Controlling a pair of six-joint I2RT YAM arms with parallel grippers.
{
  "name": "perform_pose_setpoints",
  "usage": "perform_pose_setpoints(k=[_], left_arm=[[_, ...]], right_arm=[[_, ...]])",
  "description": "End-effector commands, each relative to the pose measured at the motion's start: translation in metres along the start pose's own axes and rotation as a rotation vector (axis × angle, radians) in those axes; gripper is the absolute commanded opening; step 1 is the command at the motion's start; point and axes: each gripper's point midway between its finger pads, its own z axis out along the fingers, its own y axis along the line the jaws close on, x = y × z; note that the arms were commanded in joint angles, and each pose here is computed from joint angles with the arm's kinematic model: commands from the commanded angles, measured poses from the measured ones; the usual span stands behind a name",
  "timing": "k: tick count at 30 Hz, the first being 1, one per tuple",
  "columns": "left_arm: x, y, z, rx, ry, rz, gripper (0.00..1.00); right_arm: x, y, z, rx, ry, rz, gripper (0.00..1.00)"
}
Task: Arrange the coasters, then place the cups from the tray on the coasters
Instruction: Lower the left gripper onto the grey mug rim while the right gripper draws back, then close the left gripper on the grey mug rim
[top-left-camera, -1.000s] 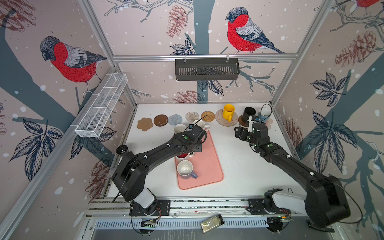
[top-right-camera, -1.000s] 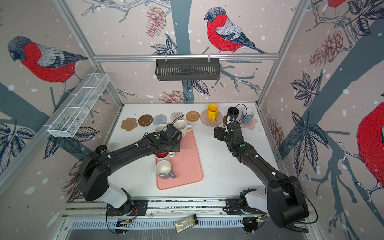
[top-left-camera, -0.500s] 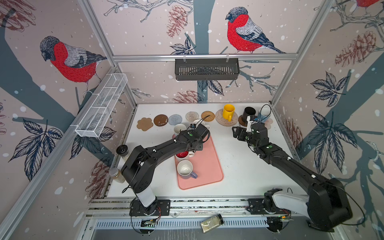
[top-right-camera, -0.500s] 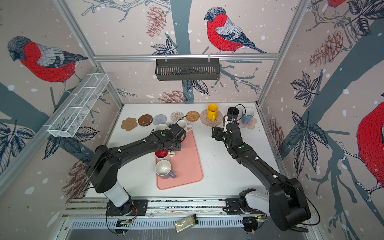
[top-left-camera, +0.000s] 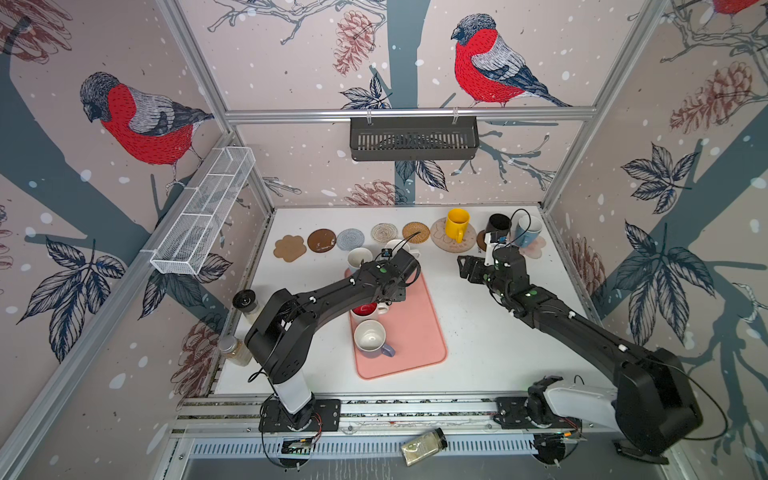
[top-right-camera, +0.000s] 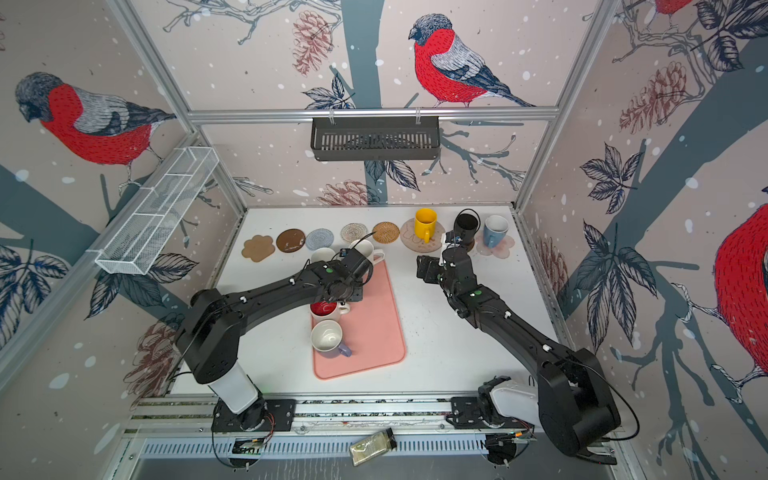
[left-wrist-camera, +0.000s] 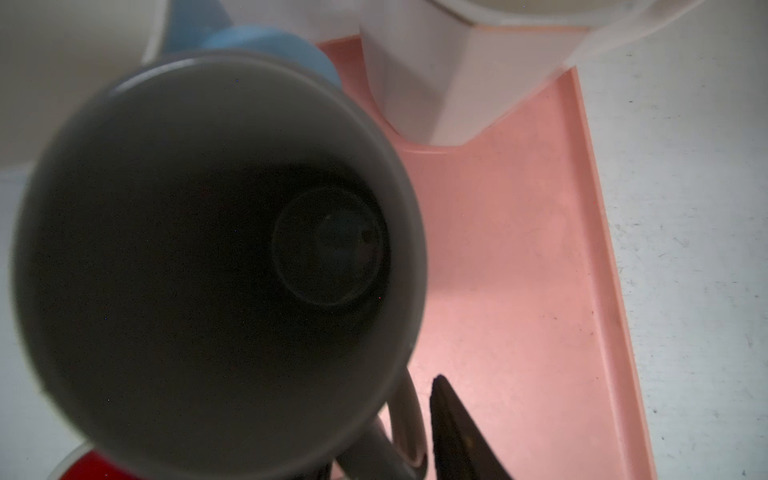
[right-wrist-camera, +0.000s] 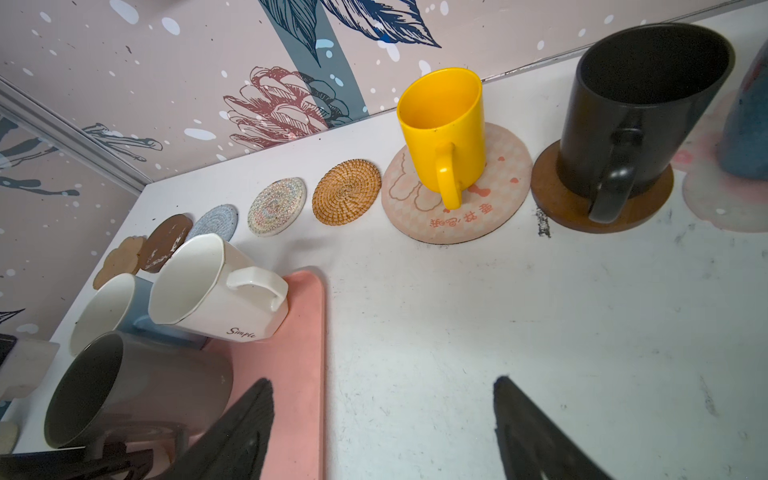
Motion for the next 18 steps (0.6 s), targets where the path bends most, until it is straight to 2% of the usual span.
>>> perform_pose_setpoints(k=[1,5,18], left_arm=[[-0.001,-0.003,-0.002,0.028,-0.010,-0.006,0.35],[0.001,-0.004,-0.004,0.042,-0.007,-0.006,0.29],[0.010,-0.009,-0.010,0.099,-0.007,-0.008,0.21]], right_arm=[[-0.006,0.000,0.001,0.012,-0.022,-0.011,0.82],[-0.004,0.001,0.004,0.011,-0.015,-0.016,0.82],[0.004,-0.001,0.011,0.026,0.008,-0.027,0.82]])
